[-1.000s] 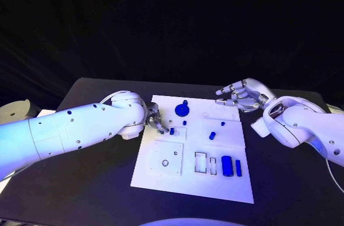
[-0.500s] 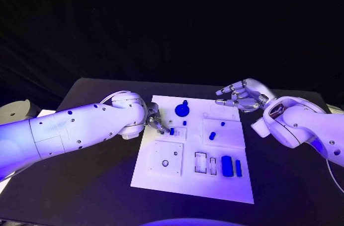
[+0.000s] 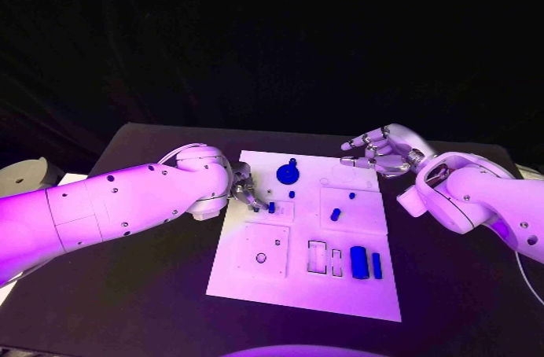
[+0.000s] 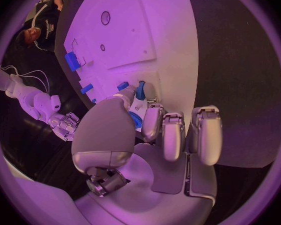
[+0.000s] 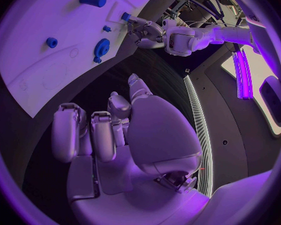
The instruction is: Assemble the parts on the task board
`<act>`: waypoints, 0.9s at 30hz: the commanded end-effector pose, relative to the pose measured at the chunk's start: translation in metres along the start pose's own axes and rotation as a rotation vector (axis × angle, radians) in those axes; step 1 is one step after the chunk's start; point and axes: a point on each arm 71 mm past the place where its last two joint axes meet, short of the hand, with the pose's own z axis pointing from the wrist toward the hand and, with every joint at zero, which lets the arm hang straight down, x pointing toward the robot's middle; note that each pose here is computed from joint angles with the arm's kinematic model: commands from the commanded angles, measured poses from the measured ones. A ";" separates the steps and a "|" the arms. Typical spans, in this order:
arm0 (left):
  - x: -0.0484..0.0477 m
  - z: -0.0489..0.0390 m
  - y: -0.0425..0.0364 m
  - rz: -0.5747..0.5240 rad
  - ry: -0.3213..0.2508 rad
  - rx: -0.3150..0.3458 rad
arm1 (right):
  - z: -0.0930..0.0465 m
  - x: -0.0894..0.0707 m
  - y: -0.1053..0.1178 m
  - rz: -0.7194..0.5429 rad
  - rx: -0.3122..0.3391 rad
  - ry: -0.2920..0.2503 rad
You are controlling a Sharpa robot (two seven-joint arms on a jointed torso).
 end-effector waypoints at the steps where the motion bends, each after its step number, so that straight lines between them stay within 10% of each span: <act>1: 0.0128 0.0028 0.0059 0.035 0.064 -0.060 | 0.000 0.001 0.001 -0.007 -0.007 0.011; 27: 0.0081 -0.0007 0.0102 -0.038 0.017 -0.056 | 0.001 0.002 0.000 -0.007 -0.006 0.014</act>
